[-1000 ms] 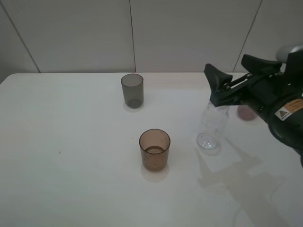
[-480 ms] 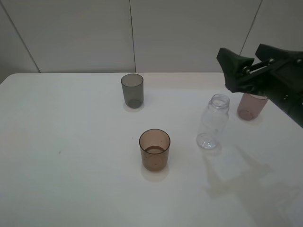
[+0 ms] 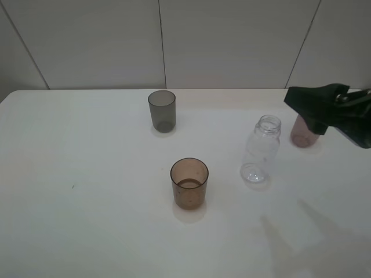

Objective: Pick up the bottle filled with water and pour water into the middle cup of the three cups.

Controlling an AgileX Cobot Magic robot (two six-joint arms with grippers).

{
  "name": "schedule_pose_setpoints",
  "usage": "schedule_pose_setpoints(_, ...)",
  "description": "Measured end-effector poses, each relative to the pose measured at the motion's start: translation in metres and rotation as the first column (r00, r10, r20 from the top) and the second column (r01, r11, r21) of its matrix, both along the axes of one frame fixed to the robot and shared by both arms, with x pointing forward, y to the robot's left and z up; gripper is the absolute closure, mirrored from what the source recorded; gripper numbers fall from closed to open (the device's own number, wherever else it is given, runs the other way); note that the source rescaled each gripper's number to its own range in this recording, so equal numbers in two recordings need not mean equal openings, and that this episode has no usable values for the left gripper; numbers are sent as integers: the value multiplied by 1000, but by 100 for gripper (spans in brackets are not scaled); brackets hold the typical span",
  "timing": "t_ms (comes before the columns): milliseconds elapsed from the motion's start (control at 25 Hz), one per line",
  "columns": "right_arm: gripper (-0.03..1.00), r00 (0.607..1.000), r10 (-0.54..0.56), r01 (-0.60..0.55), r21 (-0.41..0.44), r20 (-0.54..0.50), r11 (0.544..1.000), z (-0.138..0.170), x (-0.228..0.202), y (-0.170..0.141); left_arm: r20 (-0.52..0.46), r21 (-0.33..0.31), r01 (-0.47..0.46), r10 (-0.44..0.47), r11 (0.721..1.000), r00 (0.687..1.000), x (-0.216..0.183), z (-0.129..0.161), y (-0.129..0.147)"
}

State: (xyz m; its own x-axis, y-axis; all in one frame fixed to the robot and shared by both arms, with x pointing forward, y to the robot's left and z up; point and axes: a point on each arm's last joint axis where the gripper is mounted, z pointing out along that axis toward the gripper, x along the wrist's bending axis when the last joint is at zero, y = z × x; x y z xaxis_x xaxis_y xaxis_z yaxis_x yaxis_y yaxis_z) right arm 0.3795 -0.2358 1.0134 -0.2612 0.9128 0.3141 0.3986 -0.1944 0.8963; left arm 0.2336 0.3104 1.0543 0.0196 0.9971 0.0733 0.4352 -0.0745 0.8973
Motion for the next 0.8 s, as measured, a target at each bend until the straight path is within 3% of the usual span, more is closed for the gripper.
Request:
schedule_pose_setpoints(120, 28, 996, 77, -77, 7, -43, 997, 16, -5, 6, 0, 0, 0, 0, 1000, 1000, 0, 0, 0)
schedule_pose_setpoints(320, 28, 982, 167, -172, -52, -87, 984, 43, -6, 13, 0, 0, 0, 0, 1000, 1000, 0, 0, 0)
schedule_pose_setpoints(600, 28, 981, 81, -118, -211, -178, 970, 76, -8, 0, 0, 0, 0, 0, 1000, 1000, 0, 0, 0)
schedule_pose_setpoints(800, 28, 988, 28, -72, -287, -152, 955, 95, -28, -18, 0, 0, 0, 0, 1000, 1000, 0, 0, 0)
